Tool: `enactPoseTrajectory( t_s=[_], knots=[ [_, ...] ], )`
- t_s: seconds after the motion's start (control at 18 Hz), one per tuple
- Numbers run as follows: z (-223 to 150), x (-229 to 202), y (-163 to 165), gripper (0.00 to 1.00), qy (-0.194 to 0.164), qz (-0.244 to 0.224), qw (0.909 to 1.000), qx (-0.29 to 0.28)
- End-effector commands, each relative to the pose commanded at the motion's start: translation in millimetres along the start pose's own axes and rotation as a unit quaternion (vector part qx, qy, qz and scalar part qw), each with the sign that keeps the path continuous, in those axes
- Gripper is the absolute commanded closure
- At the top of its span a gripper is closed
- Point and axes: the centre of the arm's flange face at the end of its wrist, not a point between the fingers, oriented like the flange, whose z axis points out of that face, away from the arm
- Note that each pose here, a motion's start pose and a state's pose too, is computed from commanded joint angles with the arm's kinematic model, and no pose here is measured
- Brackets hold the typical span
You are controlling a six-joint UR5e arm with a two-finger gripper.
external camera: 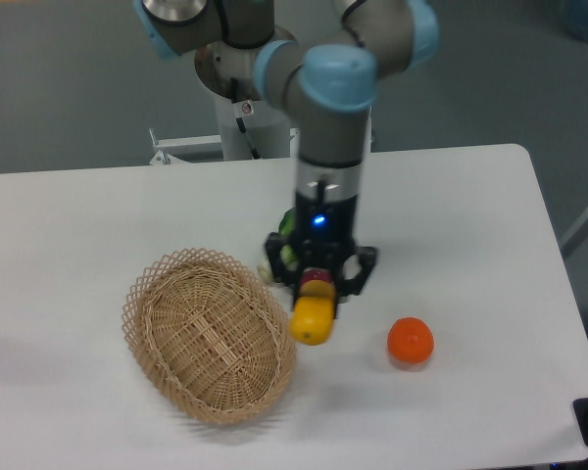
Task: Place the mango in the basket
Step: 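Lift the yellow mango in the gripper and carry it over the basket, then lower the mango into the wicker basket and open the gripper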
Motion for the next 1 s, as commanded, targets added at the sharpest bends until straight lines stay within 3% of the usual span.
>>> enactPoseTrajectory(
  t_s=[0.17,0.39,0.72,1.0],
  knots=[
    [16.5,38.2,-8.4,0.54,0.011,-0.025,0.9995,-0.013],
    [54.8,72.5,-7.2,0.54,0.026,-0.009,0.9986,-0.045],
    [95.9,93.6,-1.2,0.54,0.041,-0.002,0.9962,-0.077],
    [105.8,97.4,1.2,0.48,0.029,0.008,0.9955,-0.09]
  ],
)
